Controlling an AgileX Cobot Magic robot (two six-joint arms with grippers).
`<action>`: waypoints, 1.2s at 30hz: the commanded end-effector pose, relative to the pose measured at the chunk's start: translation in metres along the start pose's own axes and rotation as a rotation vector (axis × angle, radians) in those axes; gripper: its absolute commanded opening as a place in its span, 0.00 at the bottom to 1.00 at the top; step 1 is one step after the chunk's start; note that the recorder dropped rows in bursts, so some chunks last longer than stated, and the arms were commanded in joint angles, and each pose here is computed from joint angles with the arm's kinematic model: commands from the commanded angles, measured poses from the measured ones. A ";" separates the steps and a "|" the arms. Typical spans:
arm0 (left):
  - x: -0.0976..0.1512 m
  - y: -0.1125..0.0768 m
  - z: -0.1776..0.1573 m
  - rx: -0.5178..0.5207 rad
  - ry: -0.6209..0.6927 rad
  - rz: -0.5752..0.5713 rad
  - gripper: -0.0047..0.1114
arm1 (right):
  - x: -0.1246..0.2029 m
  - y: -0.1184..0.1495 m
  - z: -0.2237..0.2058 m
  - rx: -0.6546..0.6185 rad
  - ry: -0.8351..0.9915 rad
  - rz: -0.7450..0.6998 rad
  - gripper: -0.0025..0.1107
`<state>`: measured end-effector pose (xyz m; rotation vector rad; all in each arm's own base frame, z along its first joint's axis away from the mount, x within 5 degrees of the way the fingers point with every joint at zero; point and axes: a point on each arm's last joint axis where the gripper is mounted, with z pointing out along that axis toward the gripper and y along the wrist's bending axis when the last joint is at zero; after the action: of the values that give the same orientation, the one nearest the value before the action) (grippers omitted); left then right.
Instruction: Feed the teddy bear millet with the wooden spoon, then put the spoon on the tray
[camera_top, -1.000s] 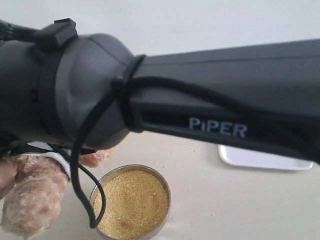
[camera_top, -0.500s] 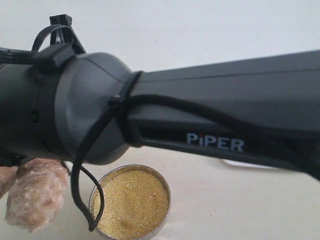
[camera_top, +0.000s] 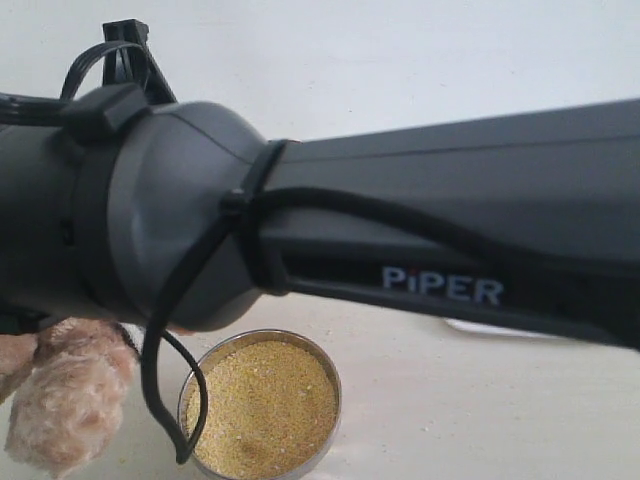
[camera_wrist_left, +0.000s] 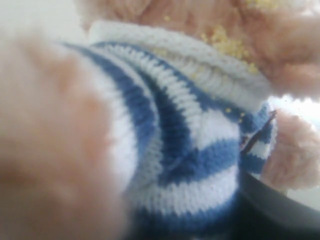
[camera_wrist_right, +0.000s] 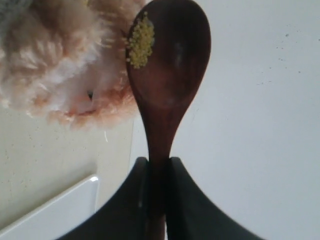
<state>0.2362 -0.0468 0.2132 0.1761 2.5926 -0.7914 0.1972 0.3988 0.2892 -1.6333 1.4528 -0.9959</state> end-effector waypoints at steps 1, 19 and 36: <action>-0.002 -0.002 -0.001 0.014 -0.006 0.003 0.08 | 0.006 -0.003 -0.003 -0.026 0.006 -0.001 0.02; -0.005 0.006 -0.006 0.007 -0.043 -0.046 0.08 | 0.003 -0.007 -0.008 0.036 -0.003 0.093 0.02; -0.006 0.006 -0.006 0.003 -0.049 -0.044 0.08 | 0.003 0.006 -0.009 -0.116 -0.014 -0.005 0.02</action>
<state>0.2384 -0.0388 0.2141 0.1130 2.5780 -0.7943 0.1909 0.3979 0.2874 -1.6571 1.5036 -0.9441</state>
